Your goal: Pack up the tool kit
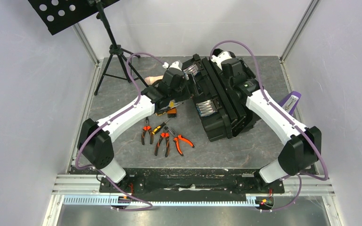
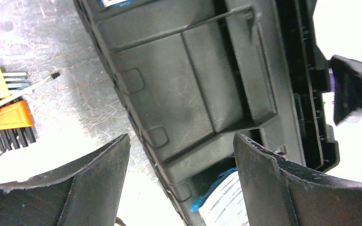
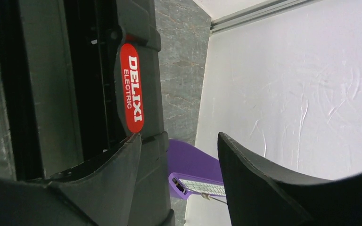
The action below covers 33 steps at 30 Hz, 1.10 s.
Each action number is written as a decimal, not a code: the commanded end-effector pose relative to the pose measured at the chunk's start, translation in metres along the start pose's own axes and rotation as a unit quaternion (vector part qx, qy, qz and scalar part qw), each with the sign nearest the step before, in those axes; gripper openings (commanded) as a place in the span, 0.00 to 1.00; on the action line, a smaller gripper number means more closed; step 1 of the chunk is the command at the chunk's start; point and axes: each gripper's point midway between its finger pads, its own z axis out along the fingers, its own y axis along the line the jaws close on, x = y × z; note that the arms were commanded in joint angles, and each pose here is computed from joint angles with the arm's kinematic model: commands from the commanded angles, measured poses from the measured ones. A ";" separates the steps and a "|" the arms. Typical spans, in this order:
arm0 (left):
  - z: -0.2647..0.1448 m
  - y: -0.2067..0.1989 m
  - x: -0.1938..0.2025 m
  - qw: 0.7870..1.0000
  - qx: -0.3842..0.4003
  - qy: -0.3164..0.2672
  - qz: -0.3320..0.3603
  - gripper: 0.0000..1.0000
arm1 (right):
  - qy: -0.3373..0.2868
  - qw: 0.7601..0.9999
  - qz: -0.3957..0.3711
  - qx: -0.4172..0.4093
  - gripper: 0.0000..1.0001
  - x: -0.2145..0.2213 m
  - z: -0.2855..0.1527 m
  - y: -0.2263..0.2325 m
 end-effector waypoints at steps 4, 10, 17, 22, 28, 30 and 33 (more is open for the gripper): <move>-0.021 -0.022 -0.030 0.999 0.024 -0.037 0.024 0.86 | -0.031 0.997 0.029 -0.061 0.65 -0.018 0.006 0.023; -0.013 -0.017 -0.024 0.999 0.018 -0.026 0.027 0.86 | -0.084 0.992 0.070 -0.061 0.66 -0.040 -0.013 0.003; -0.009 -0.018 -0.021 0.999 0.020 -0.022 0.027 0.86 | -0.070 0.995 0.050 -0.052 0.68 -0.028 0.003 0.011; -0.010 -0.016 -0.020 0.999 0.020 -0.020 0.027 0.86 | -0.037 0.997 0.038 -0.049 0.67 -0.011 0.027 0.022; -0.011 -0.016 -0.019 0.999 0.021 -0.019 0.029 0.86 | -0.020 0.997 0.033 -0.061 0.66 -0.004 0.045 0.030; -0.012 -0.017 -0.020 0.999 0.022 -0.019 0.029 0.86 | -0.006 0.998 0.026 -0.049 0.65 0.002 0.052 0.030; -0.012 -0.019 -0.020 0.999 0.025 -0.017 0.029 0.86 | 0.011 1.000 0.012 -0.021 0.62 0.008 0.058 0.024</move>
